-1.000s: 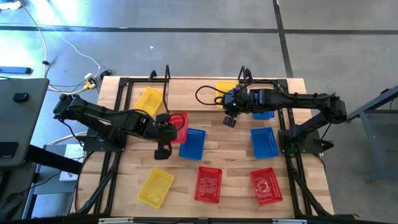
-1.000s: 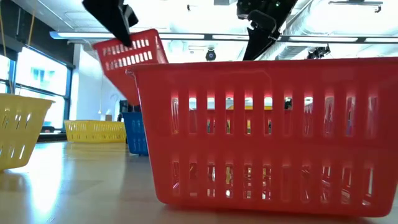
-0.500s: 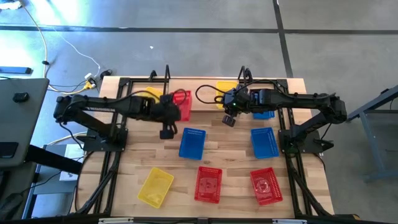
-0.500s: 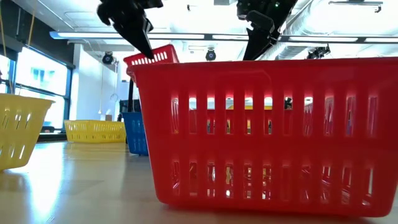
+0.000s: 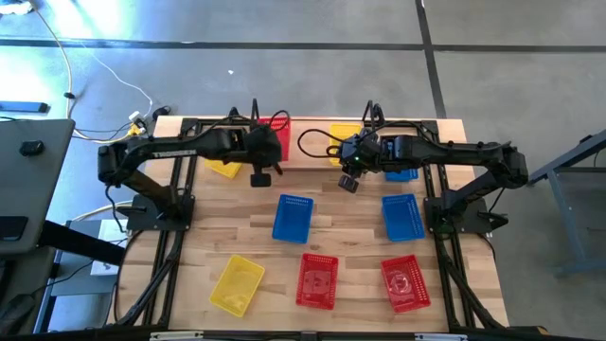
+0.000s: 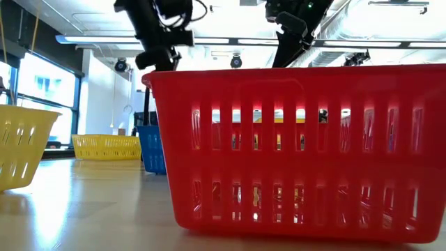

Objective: Stack baskets on shelf by color
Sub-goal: Put the left red bin on the shelf, then put the bottom right blue bin on the shelf

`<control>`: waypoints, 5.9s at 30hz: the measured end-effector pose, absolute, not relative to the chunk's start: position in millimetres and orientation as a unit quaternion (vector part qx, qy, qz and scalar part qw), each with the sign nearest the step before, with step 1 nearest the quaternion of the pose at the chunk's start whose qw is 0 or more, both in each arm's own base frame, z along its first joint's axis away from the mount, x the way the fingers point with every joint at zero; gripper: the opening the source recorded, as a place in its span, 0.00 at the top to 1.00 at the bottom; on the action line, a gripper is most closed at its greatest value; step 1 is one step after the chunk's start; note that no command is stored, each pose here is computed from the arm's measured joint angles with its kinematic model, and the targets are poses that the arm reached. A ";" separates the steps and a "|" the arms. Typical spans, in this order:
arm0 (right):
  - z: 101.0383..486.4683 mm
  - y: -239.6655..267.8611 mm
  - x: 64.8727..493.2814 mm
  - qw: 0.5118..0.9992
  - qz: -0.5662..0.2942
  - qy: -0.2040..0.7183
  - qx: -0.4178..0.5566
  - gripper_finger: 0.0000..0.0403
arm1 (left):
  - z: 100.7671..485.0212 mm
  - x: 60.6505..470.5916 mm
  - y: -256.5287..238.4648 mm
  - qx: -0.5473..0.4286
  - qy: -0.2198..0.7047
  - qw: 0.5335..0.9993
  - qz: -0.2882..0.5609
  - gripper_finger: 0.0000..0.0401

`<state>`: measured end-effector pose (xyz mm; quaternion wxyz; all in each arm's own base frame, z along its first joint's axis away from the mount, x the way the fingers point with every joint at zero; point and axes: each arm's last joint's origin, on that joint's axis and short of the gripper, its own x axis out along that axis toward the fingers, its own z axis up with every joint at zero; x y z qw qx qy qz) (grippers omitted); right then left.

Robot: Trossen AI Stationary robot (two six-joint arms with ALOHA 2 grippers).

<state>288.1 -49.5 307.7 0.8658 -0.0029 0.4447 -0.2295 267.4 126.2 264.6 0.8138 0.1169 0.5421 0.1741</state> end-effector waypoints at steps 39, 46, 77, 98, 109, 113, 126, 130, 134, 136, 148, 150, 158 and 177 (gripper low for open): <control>308.0 -50.4 287.8 0.862 -0.244 0.444 -0.015 0.75 | 220.0 279.0 160.8 0.084 0.587 0.791 0.148 0.93; 308.0 -50.5 287.7 0.862 -0.245 0.444 -0.016 0.75 | 220.0 278.9 160.8 0.084 0.588 0.791 0.149 0.88; 308.0 -49.1 288.0 0.863 -0.240 0.444 -0.016 0.75 | 239.5 278.6 149.6 0.029 0.567 0.792 0.224 0.57; 299.3 1.7 276.9 0.839 -0.188 0.510 -0.022 0.75 | 297.9 285.3 94.6 0.031 0.576 0.794 0.191 0.57; 292.7 32.1 258.1 0.798 -0.160 0.580 0.010 0.75 | 327.8 268.6 59.8 -0.008 0.520 0.833 0.189 0.57; 291.1 43.3 248.9 0.778 -0.155 0.608 0.004 0.75 | 335.0 264.8 47.6 -0.016 0.502 0.843 0.193 0.57; 289.9 81.9 218.5 0.733 -0.157 0.662 -0.026 0.75 | 290.7 266.3 18.2 -0.034 0.526 0.830 0.184 0.57; 288.9 91.8 212.7 0.728 -0.141 0.669 -0.038 0.75 | 281.6 264.6 16.9 -0.040 0.535 0.823 0.188 0.57; 276.3 96.0 200.1 0.710 -0.129 0.692 -0.022 0.75 | 281.5 265.3 16.9 -0.044 0.530 0.825 0.190 0.57; 269.5 96.0 191.5 0.702 -0.128 0.701 -0.014 0.75 | 281.8 266.1 17.0 -0.045 0.527 0.827 0.190 0.57; 253.9 87.0 152.6 0.758 -0.003 0.649 0.061 0.75 | 282.8 268.5 17.6 -0.041 0.517 0.835 0.183 0.57; 249.9 84.9 148.2 0.766 0.011 0.639 0.070 0.75 | 282.9 268.7 17.6 -0.042 0.516 0.836 0.183 0.57; 231.4 82.2 143.1 0.763 0.013 0.643 0.072 0.75 | 282.8 268.8 17.5 -0.053 0.515 0.835 0.188 0.57; 183.2 93.7 161.9 0.698 -0.020 0.715 0.039 0.75 | 282.7 268.8 17.5 -0.053 0.515 0.835 0.189 0.57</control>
